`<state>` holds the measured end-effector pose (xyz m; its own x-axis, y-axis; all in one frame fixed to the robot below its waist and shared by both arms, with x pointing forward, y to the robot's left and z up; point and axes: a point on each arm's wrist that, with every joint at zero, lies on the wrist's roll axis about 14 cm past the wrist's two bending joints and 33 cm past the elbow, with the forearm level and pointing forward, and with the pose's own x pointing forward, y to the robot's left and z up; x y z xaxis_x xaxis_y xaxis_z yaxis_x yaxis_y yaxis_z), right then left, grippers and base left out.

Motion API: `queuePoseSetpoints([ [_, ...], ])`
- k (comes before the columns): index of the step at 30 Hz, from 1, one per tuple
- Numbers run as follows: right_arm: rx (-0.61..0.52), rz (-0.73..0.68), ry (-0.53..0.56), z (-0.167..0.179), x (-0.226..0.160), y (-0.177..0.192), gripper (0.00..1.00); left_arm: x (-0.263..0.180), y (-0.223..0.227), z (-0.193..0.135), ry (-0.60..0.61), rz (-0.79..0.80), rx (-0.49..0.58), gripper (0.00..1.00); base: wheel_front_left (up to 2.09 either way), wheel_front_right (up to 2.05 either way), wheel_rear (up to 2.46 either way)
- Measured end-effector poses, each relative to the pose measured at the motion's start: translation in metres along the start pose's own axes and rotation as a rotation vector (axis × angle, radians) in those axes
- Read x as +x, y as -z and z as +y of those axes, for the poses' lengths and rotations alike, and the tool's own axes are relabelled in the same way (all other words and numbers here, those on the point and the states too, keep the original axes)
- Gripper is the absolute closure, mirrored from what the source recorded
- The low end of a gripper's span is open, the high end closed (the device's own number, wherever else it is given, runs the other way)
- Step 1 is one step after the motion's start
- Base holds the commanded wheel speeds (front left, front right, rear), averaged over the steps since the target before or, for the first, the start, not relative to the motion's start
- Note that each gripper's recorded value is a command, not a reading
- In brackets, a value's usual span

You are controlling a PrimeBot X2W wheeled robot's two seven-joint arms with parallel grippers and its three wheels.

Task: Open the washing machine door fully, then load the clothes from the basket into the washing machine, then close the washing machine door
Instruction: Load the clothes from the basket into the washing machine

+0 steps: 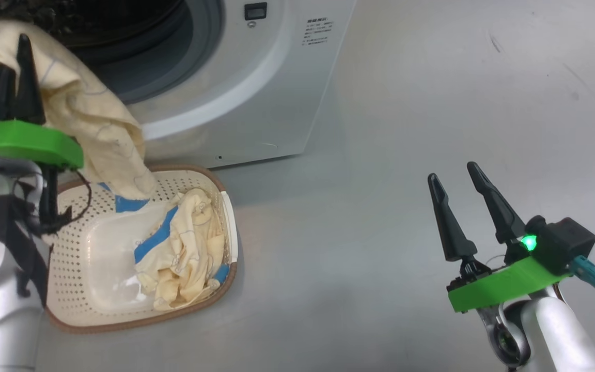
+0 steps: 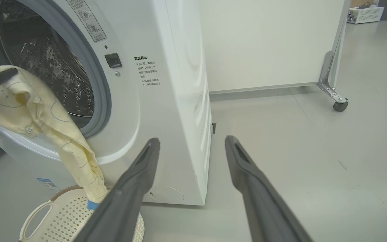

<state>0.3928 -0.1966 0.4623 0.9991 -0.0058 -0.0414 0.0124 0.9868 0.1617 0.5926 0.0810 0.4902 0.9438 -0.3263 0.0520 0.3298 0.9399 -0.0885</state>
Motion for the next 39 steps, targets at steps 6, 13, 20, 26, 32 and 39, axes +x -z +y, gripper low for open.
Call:
queuePoseSetpoints([
  [6,-0.006,0.042,0.013,-0.005,0.006,0.014,0.00,0.040,0.017,0.003,0.000,0.028,0.003,1.00,0.00,0.00,0.00],
  [13,-0.014,0.093,0.010,-0.007,0.018,0.034,0.00,0.081,0.037,0.008,-0.004,0.037,0.010,1.00,0.00,0.00,0.00],
  [20,-0.030,0.147,0.014,-0.012,0.028,0.055,0.00,0.112,0.060,0.007,0.015,0.056,0.024,1.00,0.00,0.00,0.00],
  [26,-0.032,0.204,0.012,-0.013,0.027,0.076,0.00,0.135,0.062,0.011,0.012,0.038,0.035,1.00,0.00,0.00,0.00],
  [32,-0.037,0.236,0.005,-0.012,0.032,0.090,0.00,0.155,0.050,0.017,0.006,-0.019,0.067,1.00,0.00,0.00,0.00],
  [39,-0.043,0.241,0.000,-0.013,0.039,0.095,0.00,0.161,0.050,0.017,0.008,-0.049,0.082,1.00,0.00,0.00,0.00],
])
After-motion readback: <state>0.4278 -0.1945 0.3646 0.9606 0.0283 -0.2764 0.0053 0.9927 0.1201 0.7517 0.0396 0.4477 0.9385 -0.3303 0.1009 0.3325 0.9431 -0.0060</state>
